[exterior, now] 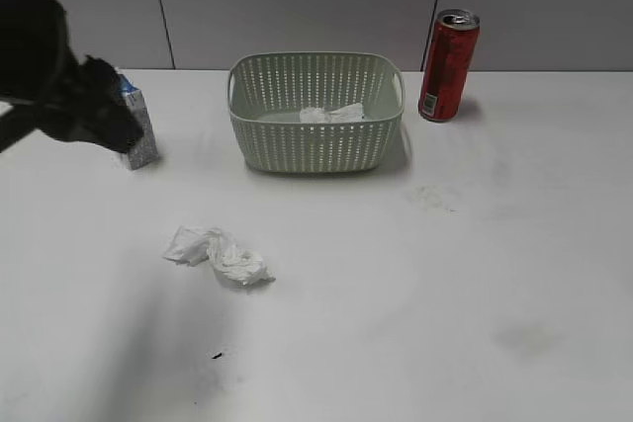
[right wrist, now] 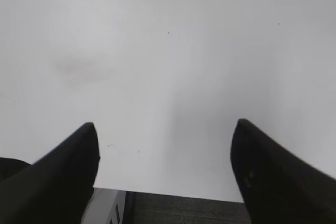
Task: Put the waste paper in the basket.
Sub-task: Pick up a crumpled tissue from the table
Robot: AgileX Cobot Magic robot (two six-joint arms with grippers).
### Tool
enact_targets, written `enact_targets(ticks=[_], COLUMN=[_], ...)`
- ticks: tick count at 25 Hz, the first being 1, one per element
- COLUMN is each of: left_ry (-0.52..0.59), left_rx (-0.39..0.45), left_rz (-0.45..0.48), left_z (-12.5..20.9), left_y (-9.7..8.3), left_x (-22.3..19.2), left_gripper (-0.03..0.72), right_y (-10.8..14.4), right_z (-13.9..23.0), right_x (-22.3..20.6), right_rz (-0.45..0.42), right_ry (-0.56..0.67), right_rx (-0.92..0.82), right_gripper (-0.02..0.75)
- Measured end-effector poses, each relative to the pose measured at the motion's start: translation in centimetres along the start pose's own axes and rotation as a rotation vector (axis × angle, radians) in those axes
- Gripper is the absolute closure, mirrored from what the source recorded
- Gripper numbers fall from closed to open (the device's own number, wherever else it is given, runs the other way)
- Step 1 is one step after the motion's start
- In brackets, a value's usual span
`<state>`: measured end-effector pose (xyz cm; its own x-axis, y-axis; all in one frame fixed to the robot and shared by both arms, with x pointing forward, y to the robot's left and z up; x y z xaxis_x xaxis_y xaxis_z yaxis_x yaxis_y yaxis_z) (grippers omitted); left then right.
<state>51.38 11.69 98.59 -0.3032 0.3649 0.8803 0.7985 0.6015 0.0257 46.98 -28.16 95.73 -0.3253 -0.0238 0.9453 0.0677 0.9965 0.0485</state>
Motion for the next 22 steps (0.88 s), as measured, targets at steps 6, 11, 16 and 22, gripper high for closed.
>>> enact_targets(ticks=[6,11,16,22], left_ry=[0.132,0.247,0.321,0.364], left_rx=[0.063,0.094,0.074,0.040], left_rz=[0.106,0.152,0.151,0.081], left_z=[-0.2,1.1,1.8,2.3], left_y=[-0.7,-1.5,-1.6,-0.1], left_x=[-6.3,-10.6,-13.4,-15.4], left_gripper=[0.169,0.169,0.169,0.169], right_y=[-0.6,-1.1,-1.2,-1.2], right_z=[3.9,7.1,9.2,10.3], right_x=[1.8,2.6,3.5,5.5], right_rz=[-0.021,-0.039,-0.071,-0.110], right_ry=[-0.138,-0.260,-0.393,-0.584], right_rx=[0.000,0.000,-0.005,-0.007], right_gripper=[0.146,0.146,0.146,0.146])
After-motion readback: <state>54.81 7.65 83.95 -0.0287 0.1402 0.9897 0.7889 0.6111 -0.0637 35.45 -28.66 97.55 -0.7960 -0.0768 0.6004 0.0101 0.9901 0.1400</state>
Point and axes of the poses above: a point on each arm's last joint axis where the gripper is mounted, x pointing back along that axis away from the gripper, y along the wrist's bending axis when the last joint is at zero, z = x × y, the point moved 10 cm from there along -x, pointing out along that axis toward the gripper, and after that the axes turned 13 degrees about -x, right-handed, at the moved point
